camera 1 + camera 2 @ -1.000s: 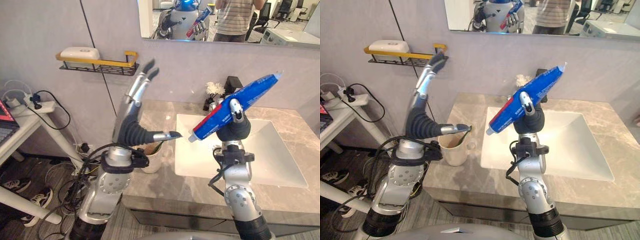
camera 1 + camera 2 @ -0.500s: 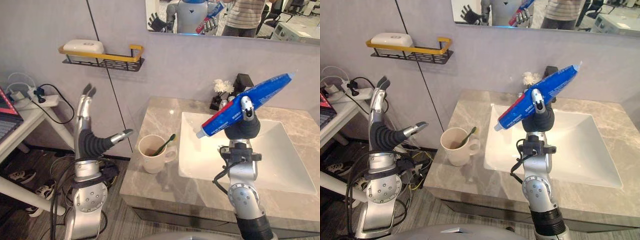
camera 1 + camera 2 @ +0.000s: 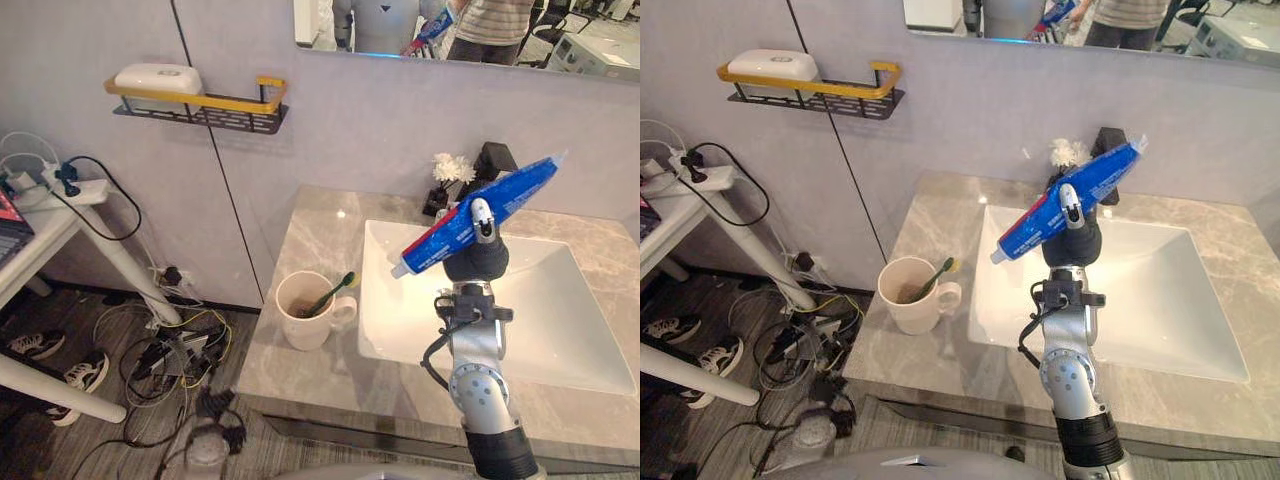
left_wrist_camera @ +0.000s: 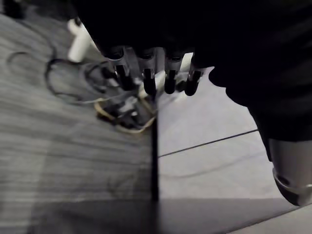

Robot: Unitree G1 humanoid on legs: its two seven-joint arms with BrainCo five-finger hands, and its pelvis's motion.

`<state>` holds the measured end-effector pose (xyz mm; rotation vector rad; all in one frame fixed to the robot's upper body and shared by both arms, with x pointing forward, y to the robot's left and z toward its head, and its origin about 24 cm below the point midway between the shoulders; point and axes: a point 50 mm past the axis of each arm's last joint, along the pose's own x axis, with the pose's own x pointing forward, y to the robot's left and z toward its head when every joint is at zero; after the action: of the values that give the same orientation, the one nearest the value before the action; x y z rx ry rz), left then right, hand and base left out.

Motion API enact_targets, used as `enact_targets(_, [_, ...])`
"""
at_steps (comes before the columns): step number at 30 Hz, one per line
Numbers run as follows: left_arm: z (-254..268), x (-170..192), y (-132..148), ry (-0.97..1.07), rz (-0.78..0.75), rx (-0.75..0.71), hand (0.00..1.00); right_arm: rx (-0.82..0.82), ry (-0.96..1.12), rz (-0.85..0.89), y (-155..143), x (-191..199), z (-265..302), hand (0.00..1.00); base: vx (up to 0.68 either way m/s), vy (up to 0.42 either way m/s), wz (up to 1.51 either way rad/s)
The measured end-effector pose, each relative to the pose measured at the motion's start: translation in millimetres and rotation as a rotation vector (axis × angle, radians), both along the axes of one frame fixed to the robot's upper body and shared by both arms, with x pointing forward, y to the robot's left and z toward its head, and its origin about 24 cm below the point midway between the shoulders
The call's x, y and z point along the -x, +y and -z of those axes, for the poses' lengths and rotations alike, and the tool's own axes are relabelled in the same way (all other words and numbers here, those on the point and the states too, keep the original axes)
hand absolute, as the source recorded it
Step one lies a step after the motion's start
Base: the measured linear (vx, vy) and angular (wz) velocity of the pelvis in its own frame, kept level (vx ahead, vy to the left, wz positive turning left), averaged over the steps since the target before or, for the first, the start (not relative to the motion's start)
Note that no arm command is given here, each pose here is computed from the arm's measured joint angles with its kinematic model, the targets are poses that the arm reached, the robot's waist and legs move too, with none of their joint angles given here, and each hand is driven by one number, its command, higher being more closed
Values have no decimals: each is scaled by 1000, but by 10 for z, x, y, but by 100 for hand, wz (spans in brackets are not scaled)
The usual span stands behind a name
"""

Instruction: Organize washtable

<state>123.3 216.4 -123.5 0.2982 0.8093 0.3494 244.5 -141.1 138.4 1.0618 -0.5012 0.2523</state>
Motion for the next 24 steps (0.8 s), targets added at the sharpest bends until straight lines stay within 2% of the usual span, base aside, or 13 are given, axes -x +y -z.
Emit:
enact_targets(8, [208, 172, -30, 138, -6, 80, 0, 4, 4, -34, 83, 8, 8, 100, -14, 4, 0])
enact_targets(24, [323, 310, -15, 282, 129, 52, 0, 5, 6, -66, 160, 18, 16, 100, 0, 0, 0])
